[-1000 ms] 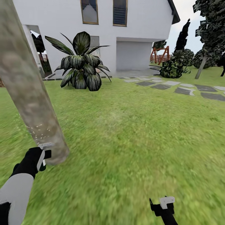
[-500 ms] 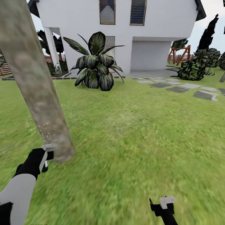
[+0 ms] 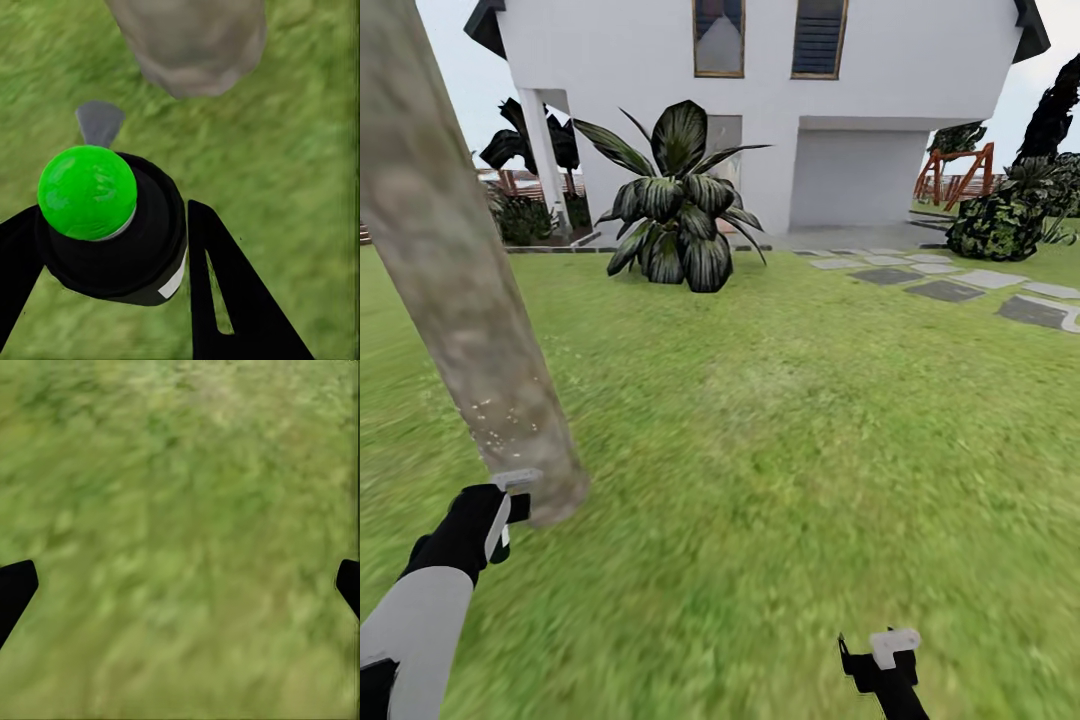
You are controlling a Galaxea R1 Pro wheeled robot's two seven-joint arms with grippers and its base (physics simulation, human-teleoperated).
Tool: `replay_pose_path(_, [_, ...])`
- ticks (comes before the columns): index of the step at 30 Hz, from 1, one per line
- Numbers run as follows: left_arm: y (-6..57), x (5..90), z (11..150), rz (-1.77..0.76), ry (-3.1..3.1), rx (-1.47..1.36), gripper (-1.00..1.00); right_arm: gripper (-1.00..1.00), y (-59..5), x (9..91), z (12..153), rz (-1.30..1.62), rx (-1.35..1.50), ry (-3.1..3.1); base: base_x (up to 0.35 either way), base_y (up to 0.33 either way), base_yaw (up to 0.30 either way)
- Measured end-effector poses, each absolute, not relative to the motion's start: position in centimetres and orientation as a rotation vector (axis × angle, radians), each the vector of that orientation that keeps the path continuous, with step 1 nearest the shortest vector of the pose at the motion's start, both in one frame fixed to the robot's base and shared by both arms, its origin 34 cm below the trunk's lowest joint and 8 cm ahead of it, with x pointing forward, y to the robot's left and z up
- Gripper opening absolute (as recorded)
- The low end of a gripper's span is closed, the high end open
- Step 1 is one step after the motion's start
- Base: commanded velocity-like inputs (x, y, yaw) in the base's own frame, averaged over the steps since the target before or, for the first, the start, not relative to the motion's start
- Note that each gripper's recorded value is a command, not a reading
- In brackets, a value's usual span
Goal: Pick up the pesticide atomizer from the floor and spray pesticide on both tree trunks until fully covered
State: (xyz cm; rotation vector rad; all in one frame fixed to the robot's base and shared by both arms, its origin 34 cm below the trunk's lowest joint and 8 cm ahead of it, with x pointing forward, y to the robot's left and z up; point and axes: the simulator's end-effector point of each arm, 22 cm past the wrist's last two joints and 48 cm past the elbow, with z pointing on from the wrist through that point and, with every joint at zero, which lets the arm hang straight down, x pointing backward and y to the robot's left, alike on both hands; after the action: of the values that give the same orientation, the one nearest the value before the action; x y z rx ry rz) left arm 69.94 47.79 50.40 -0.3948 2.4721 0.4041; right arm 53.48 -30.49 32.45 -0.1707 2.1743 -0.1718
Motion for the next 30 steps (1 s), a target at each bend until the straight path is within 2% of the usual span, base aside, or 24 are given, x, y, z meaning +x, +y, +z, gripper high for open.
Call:
replay_pose_path(8, [47.7,70.0,50.4,0.404,2.474,-0.392,-1.0,1.0,-30.5,53.5,32.4,-0.171,-0.17,2.174,0.218,-0.215,0.032])
replay_pose_path(28, [47.1,70.1,50.2,0.387,2.475,-0.395,-1.0,1.0,-30.4,53.5,32.4,-0.17,-0.17,2.175,0.131,-0.255,0.271])
replay_pose_path(30, [45.0,70.4,49.6,0.341,2.484,-0.392,-1.0,1.0,-30.3,53.5,32.4,-0.169,-0.17,2.175,0.146,-0.26,0.277])
